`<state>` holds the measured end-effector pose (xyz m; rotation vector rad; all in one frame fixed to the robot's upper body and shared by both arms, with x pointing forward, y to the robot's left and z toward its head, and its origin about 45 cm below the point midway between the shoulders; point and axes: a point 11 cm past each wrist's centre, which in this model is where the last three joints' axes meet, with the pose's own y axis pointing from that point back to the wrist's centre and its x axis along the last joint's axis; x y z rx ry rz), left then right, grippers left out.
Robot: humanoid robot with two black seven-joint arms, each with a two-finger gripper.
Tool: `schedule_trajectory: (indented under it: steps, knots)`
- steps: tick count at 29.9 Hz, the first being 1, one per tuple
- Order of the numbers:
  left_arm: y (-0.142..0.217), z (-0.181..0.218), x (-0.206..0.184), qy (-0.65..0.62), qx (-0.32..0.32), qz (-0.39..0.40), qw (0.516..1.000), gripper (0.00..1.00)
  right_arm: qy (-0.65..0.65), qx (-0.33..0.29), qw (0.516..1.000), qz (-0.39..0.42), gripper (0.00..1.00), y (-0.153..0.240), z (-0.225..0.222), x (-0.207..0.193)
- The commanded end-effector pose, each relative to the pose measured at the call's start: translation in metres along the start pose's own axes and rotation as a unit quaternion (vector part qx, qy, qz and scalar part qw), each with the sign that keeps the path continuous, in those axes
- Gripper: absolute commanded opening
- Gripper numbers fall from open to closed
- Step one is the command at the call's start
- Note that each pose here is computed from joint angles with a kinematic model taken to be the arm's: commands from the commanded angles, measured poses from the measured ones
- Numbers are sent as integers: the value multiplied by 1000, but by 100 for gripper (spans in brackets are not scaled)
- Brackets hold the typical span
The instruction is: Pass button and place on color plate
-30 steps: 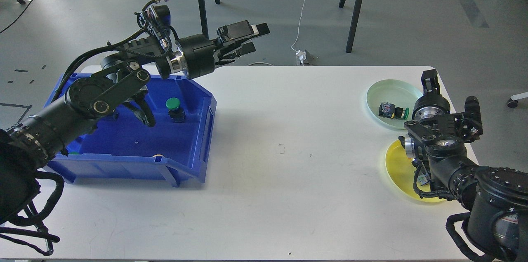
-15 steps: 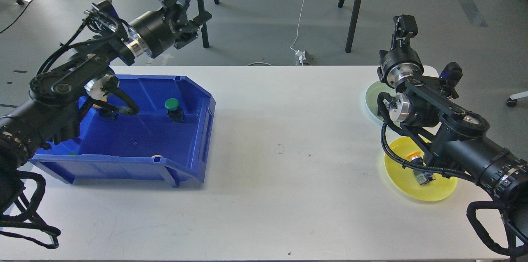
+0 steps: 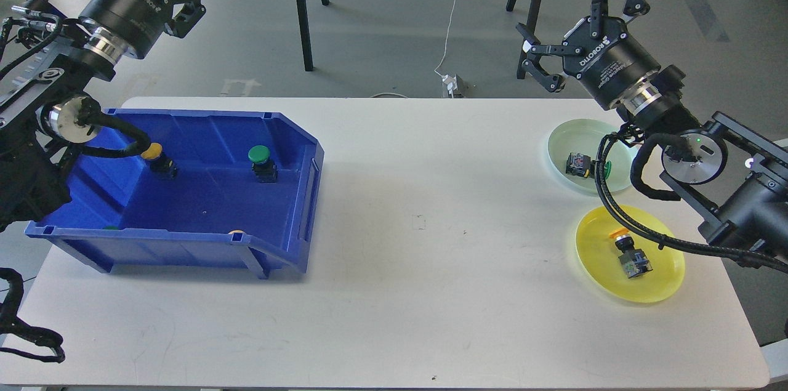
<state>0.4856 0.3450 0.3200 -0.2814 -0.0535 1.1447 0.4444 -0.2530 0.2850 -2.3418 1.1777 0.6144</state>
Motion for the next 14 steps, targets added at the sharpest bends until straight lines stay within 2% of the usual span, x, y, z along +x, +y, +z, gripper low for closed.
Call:
schedule_trajectory:
  steps: [1,7,14]
  knots:
    - [0,2,0,8,-9,3,1000,99,7,-19,1000,2,99,4,7,4]
    - [6,-5,2,12,-3,7,1000,99,35,-47,998,-4,99,-9,9,1]
    - [3,-8,-4,17,-4,3,1000,99,44,-26,998,30,99,-7,-5,22]
